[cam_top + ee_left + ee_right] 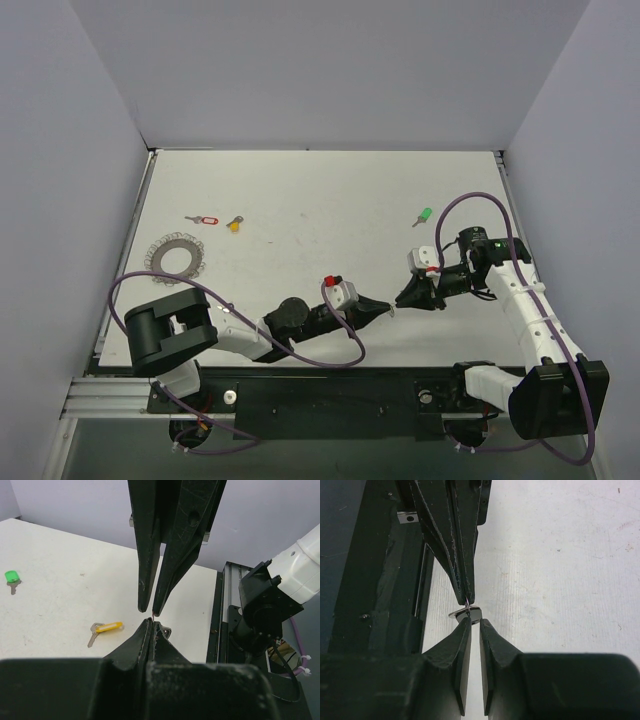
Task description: Put the keys on the keyring
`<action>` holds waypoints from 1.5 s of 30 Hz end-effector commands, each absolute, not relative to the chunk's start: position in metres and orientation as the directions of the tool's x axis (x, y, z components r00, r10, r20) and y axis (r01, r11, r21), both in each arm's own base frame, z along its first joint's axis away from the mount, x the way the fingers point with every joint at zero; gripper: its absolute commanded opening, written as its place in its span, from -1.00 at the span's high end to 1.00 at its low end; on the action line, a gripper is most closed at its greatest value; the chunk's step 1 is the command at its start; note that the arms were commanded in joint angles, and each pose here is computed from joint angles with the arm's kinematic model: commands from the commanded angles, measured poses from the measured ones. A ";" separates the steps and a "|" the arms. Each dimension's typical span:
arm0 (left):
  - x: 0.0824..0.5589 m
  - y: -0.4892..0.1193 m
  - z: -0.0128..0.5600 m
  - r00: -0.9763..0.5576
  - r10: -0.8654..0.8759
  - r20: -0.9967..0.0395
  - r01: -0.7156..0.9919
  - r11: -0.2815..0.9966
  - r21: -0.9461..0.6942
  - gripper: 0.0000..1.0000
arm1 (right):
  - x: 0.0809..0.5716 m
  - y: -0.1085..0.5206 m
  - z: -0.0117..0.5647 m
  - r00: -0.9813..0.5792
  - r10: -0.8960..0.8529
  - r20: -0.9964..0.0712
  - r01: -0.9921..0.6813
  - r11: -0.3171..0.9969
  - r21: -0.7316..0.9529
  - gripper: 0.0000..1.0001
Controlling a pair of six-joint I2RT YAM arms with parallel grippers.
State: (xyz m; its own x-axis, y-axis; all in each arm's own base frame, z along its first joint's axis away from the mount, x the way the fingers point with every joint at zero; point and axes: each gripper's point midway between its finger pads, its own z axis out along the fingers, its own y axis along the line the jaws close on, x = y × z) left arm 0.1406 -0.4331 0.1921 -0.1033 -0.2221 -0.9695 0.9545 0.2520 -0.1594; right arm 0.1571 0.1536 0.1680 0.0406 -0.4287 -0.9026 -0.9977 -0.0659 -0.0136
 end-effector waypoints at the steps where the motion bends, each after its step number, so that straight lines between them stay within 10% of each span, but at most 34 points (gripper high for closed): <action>1: 0.139 -0.438 0.235 -0.070 -0.353 -0.933 0.965 0.214 -0.153 1.00 | 0.147 0.162 0.171 0.017 -0.375 -0.927 -0.995 -0.094 0.019 0.82; 39: 0.137 -0.440 0.227 -0.117 -0.345 -0.931 0.962 0.192 -0.192 1.00 | 0.130 0.163 0.179 0.044 -0.447 -0.893 -0.984 -0.172 0.038 1.00; 45: 0.140 -0.436 0.224 -0.123 -0.337 -0.933 0.955 0.214 -0.204 0.35 | 0.132 0.161 0.177 0.041 -0.470 -0.882 -0.985 -0.165 0.043 1.00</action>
State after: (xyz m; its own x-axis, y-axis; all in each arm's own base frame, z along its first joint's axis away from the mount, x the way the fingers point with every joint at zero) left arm 0.1362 -0.4374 0.1946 -0.1472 -0.2407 -0.9594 0.9548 0.2187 -0.2014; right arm 0.1403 0.1565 0.1633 0.0530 -0.4965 -0.8664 -0.9883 -0.1504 0.0257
